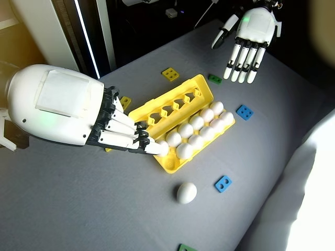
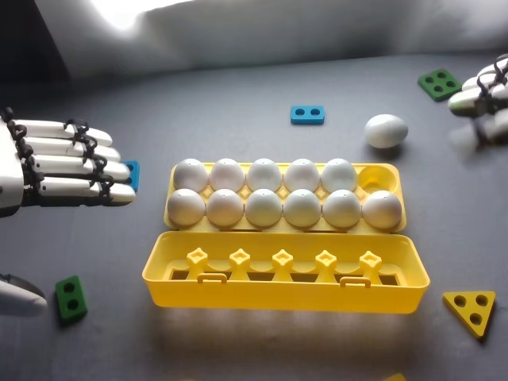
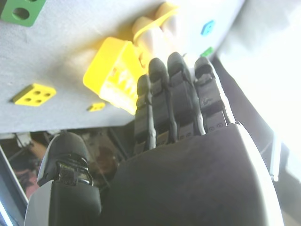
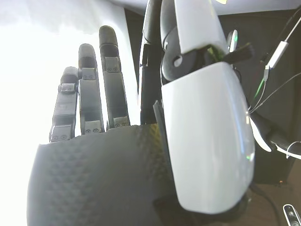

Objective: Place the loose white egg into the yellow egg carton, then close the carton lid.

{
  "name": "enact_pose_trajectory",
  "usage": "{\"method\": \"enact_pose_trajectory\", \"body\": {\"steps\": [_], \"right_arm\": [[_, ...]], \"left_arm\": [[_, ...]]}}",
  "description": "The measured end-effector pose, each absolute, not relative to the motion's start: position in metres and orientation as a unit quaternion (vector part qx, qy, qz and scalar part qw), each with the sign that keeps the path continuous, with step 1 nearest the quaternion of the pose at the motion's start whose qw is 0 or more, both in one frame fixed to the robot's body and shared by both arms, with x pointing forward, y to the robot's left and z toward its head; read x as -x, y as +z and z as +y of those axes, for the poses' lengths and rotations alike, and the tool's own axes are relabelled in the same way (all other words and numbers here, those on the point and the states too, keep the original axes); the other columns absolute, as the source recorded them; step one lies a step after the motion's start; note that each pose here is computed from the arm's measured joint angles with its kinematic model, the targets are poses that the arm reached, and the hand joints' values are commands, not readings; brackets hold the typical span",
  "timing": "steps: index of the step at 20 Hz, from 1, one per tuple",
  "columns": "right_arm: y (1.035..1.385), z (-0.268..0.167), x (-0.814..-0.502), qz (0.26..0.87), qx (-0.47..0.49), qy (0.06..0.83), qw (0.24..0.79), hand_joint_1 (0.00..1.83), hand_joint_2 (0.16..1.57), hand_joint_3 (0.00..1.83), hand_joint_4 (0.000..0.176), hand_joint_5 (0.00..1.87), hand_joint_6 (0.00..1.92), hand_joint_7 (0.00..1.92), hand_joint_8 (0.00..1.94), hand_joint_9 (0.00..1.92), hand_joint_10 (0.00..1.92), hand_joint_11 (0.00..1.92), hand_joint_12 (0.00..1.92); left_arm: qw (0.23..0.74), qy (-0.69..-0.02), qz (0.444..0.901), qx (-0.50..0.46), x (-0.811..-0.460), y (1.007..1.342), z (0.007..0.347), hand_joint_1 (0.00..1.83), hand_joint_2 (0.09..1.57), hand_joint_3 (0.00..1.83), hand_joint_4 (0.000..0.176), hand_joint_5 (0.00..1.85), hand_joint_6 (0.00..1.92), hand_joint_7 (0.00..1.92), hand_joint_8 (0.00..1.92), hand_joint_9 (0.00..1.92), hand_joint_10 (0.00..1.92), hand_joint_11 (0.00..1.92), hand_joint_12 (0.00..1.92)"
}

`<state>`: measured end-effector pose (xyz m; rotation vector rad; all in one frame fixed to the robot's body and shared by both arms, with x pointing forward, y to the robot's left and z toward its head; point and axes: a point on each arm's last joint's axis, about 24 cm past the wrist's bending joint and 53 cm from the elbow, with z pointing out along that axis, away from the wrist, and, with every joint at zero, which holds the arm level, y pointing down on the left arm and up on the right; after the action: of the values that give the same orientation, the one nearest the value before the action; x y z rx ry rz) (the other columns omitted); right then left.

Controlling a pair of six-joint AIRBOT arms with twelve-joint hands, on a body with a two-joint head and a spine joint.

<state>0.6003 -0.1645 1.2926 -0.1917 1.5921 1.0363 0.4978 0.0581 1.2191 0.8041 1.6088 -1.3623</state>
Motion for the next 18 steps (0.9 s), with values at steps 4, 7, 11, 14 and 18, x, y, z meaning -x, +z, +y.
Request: {"method": "enact_pose_trajectory", "body": {"steps": [4,7,11,14,18], "right_arm": [[1.292,-0.164,-0.6,0.681,0.083,0.442,0.578,0.0,1.15,0.0,0.0,0.17,0.0,0.13,0.0,0.12,0.0,0.0,0.31],[1.291,-0.166,-0.602,0.684,0.077,0.439,0.577,0.0,1.15,0.0,0.0,0.16,0.0,0.12,0.0,0.09,0.0,0.0,0.24],[1.288,-0.172,-0.608,0.69,0.066,0.427,0.58,0.0,1.14,0.0,0.0,0.14,0.0,0.11,0.0,0.08,0.0,0.0,0.23],[1.289,-0.173,-0.611,0.687,0.071,0.421,0.588,0.0,1.15,0.0,0.0,0.1,0.0,0.05,0.0,0.04,0.0,0.0,0.11],[1.293,-0.181,-0.633,0.68,0.049,0.416,0.601,0.16,1.05,0.0,0.0,0.11,0.0,0.05,0.0,0.04,0.0,0.0,0.11]], "left_arm": [[0.43,-0.543,0.645,-0.323,-0.499,1.219,0.06,0.0,1.0,0.01,0.0,0.12,0.0,0.08,0.0,0.06,0.0,0.0,0.2],[0.434,-0.54,0.646,-0.321,-0.501,1.221,0.063,0.0,0.99,0.0,0.0,0.13,0.0,0.1,0.01,0.08,0.01,0.0,0.24],[0.409,-0.539,0.657,-0.333,-0.494,1.213,0.062,0.0,1.03,0.01,0.0,0.12,0.0,0.07,0.0,0.05,0.0,0.0,0.15],[0.398,-0.534,0.664,-0.339,-0.494,1.208,0.065,0.0,1.06,0.01,0.0,0.14,0.0,0.08,0.0,0.05,0.0,0.0,0.14],[0.388,-0.535,0.67,-0.338,-0.493,1.205,0.066,0.0,1.1,0.01,0.0,0.12,0.0,0.06,0.0,0.03,0.0,0.0,0.08]]}}
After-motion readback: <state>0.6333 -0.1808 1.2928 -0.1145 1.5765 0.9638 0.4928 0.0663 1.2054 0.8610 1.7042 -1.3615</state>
